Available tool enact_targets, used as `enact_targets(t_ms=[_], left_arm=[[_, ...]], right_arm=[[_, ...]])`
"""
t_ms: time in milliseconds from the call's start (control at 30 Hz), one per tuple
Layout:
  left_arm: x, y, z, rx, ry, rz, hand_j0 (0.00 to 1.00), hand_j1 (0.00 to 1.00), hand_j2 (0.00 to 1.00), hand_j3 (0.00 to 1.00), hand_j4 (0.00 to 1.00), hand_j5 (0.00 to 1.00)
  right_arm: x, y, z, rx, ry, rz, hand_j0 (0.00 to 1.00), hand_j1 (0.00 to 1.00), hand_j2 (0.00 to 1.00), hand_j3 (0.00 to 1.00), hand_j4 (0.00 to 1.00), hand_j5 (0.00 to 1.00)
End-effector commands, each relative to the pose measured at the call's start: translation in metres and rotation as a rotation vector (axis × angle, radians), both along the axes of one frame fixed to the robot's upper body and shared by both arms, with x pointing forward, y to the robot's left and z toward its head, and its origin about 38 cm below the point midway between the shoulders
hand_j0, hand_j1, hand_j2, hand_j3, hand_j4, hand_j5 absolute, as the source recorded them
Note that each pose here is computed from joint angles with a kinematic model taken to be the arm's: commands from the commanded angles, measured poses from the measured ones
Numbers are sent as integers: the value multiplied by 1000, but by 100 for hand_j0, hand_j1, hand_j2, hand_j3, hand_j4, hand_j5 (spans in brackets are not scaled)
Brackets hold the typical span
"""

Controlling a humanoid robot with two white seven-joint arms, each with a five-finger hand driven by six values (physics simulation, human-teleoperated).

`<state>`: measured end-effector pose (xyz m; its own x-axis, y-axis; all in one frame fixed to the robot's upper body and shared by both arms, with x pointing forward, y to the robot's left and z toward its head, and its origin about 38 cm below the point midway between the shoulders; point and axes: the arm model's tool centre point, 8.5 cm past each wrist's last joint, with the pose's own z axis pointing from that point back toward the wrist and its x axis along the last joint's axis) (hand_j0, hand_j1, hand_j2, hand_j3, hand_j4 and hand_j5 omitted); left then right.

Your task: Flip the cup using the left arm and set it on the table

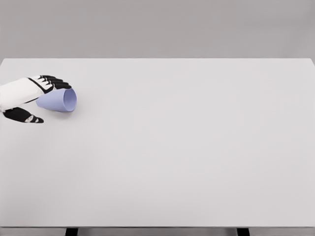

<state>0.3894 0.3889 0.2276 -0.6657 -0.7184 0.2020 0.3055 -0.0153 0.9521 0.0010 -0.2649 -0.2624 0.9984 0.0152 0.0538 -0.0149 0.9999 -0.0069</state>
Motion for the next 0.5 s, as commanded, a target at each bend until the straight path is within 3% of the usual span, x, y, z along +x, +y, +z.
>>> enact_targets(t_ms=[0,133,333,400,467], left_arm=[[1,-3,-3,-9,-2,0,100,100,100,100,100,100],[11,7,-6,-57,-5,54,100,100,100,100,100,100],[19,-3,-12,-123,18,58,100,100,100,100,100,100],[31,1,-11,-164,28,83,100,100,100,100,100,100],[25,36,-6,-75,66,135,100,100,100,100,100,100]], right_arm=[[-1,0,0,0,3,0,100,100,100,100,100,100],[-1,0,0,0,4,-3,100,100,100,100,100,100],[-1,0,0,0,4,-2,100,100,100,100,100,100],[-1,0,0,0,4,-3,100,100,100,100,100,100],[-1,0,0,0,4,-2,100,100,100,100,100,100]])
